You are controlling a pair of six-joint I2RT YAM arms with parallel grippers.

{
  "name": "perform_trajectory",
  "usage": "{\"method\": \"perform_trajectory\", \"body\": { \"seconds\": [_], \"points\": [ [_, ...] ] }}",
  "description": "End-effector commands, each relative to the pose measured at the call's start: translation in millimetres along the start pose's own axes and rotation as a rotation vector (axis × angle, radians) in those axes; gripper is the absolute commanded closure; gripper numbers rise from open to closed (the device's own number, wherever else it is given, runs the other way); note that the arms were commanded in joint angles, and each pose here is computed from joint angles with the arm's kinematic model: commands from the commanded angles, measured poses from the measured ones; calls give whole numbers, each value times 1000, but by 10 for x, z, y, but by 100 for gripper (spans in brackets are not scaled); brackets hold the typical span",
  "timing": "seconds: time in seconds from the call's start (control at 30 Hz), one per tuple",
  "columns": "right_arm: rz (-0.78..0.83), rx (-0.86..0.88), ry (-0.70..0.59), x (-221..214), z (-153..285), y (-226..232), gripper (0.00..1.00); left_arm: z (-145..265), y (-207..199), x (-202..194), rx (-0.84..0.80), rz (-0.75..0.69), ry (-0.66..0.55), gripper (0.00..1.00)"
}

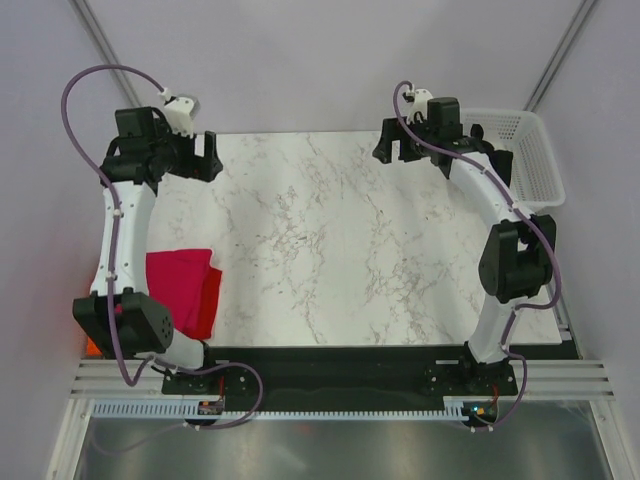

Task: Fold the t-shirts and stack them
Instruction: Reset both grippers

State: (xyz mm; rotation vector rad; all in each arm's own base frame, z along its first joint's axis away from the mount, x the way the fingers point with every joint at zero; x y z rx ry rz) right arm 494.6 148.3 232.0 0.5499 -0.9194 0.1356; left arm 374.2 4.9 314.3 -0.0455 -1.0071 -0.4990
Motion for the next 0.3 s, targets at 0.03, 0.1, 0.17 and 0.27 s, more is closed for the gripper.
{"method": "perform_trajectory", "body": {
  "seconds": [0.03,0.1,0.17,0.27],
  "points": [
    [-31,-268,-92,165,158,-218,2,-518,-135,277,-119,120,-41,0],
    [-10,-289,-85,123,137,-194,2,-655,-139,321,-75,66,-8,0],
    [53,-305,-66,72,96,-145,2,-853,-245,280,-112,33,39,0],
    [103,-305,-40,46,64,-103,2,-1046,-247,298,-122,45,75,0]
  ]
}}
Point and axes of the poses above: each gripper's point midway between its finger pads, its own z axis back along the fingers, its own y axis along the line the jaws close on, x = y × z, the point moved 3 cm from there along z, back along the fingers, and after that the axes turned 9 degrees about -z, right-handed, at the moved point
